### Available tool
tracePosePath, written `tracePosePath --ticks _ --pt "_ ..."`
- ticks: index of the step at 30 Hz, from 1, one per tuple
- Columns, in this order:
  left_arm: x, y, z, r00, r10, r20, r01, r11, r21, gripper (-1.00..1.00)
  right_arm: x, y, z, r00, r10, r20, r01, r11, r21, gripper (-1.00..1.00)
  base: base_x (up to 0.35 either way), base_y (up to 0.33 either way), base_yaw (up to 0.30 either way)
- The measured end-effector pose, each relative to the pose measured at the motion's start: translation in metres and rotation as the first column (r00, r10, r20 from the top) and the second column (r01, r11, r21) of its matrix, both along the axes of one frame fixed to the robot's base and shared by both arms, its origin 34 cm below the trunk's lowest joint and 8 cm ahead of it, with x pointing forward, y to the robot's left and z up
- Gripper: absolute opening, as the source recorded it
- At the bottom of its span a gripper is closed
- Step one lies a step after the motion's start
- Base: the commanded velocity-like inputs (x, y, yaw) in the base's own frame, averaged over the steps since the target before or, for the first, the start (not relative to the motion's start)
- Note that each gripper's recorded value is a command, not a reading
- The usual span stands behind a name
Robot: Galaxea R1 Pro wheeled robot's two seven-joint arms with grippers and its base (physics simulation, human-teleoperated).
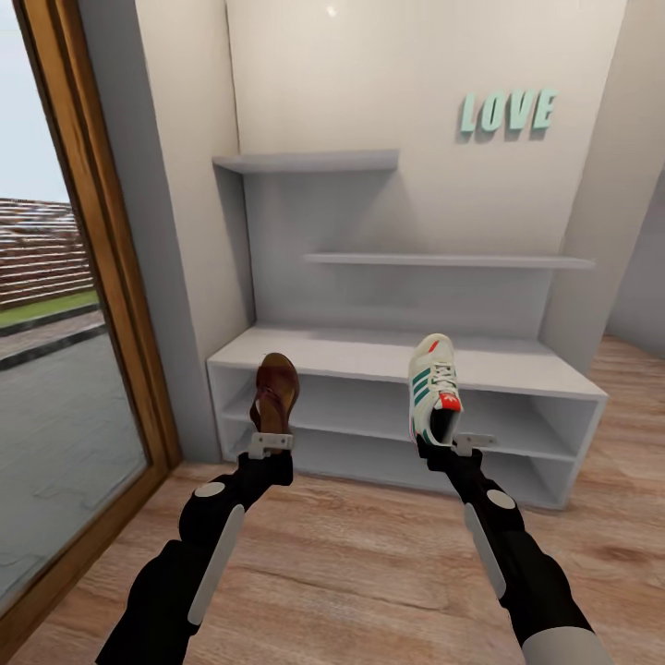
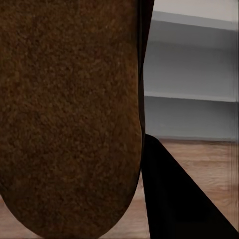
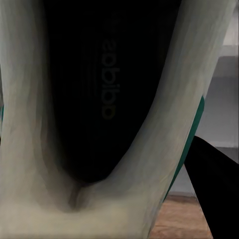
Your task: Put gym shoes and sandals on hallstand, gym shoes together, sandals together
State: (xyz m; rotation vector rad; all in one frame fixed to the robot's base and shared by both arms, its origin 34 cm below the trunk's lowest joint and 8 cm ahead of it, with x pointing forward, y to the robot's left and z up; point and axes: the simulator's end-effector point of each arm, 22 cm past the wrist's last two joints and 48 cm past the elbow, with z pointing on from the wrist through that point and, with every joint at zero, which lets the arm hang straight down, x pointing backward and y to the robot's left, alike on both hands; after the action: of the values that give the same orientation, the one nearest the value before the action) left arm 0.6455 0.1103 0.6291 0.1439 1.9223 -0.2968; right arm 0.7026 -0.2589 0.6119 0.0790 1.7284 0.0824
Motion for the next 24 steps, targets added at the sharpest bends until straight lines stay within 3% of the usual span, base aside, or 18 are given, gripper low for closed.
tracePosePath --ticks 12,24 --pt "0.000 0.000 0.000 1.000 0.001 0.000 -0.001 1.000 0.004 -1.00 0.000 0.001 0.000 1.000 0.002 -0.001 -0.002 1.000 0.001 -1.00 0.000 0.000 -0.294" --pt "0.003 0.004 -0.029 0.999 0.012 -0.038 -0.012 1.000 0.011 -1.00 0.000 0.001 0.000 1.000 0.000 0.001 0.000 1.000 0.001 -1.00 0.000 0.000 -0.037"
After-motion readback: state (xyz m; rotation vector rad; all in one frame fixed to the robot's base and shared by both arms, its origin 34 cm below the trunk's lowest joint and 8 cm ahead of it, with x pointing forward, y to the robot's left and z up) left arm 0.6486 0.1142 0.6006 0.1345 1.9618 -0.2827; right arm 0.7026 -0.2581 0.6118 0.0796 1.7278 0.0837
